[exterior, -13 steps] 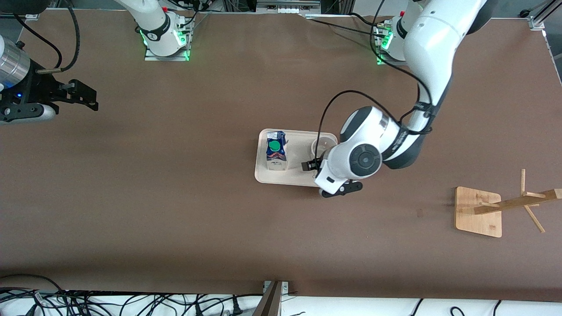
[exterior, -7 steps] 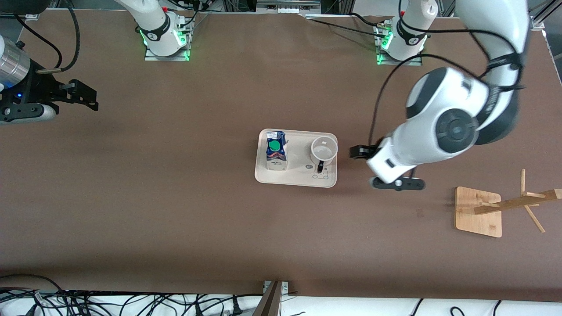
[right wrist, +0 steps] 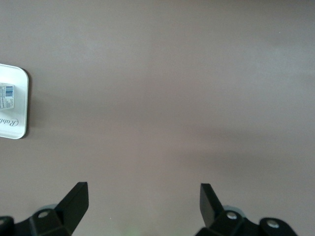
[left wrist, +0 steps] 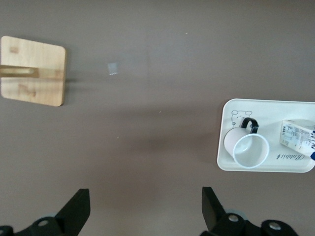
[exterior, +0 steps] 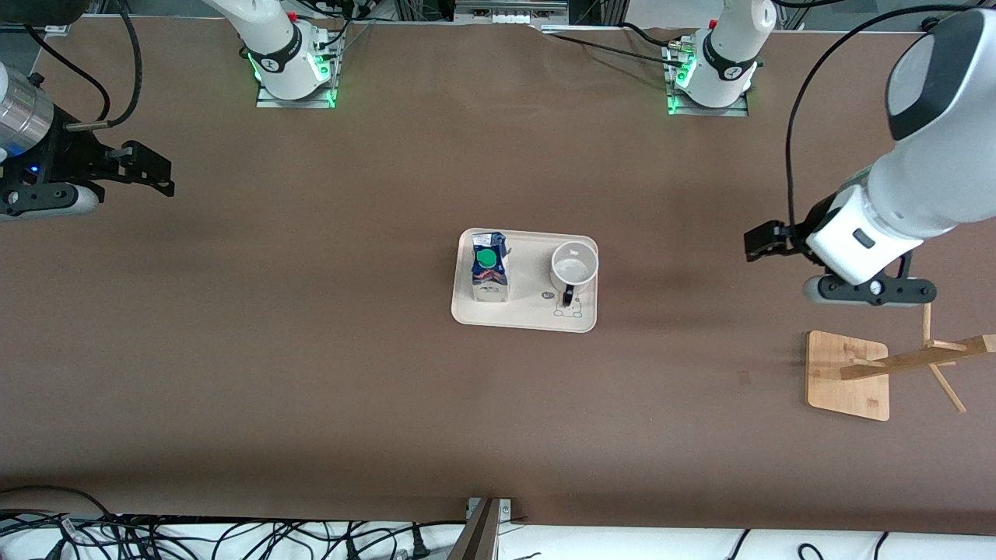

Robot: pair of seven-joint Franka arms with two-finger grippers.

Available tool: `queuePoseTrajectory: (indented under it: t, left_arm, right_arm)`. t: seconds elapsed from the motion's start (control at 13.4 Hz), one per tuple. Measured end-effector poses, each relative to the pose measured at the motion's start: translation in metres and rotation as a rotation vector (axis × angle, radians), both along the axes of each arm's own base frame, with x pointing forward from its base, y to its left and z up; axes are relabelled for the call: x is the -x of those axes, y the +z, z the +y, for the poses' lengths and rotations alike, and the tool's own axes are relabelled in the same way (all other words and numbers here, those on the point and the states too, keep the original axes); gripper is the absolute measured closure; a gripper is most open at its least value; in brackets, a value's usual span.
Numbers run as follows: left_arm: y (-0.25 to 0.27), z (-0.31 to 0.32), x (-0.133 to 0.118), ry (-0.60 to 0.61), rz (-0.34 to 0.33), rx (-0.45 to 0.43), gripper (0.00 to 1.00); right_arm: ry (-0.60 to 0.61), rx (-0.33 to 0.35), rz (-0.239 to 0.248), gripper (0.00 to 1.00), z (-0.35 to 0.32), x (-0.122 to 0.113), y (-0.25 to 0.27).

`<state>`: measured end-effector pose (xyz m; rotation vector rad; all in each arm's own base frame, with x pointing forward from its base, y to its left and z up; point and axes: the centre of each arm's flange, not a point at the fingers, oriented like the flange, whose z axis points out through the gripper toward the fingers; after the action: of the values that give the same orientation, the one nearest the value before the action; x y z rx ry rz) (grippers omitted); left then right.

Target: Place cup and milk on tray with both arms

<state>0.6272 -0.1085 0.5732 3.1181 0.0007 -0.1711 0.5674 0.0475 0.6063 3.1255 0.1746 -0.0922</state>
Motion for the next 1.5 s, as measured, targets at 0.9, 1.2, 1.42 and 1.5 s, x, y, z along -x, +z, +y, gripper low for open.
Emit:
queuePoseTrajectory:
  t: [0.9, 1.2, 1.42, 1.5]
  left_arm:
    - [0.012, 0.083, 0.066, -0.045, -0.130, -0.013, 0.00]
    - [0.012, 0.077, 0.066, -0.088, -0.132, -0.022, 0.00]
    - [0.011, 0.076, 0.067, -0.092, -0.123, -0.022, 0.00]
    - [0.011, 0.075, 0.067, -0.094, -0.121, -0.022, 0.00]
  right_arm:
    - [0.000, 0.000, 0.000, 0.00, 0.000, 0.000, 0.000]
    - [0.000, 0.000, 0.002, 0.00, 0.000, 0.000, 0.000]
    - [0.000, 0.000, 0.002, 0.00, 0.000, 0.000, 0.000]
    - [0.000, 0.000, 0.003, 0.00, 0.000, 0.000, 0.000]
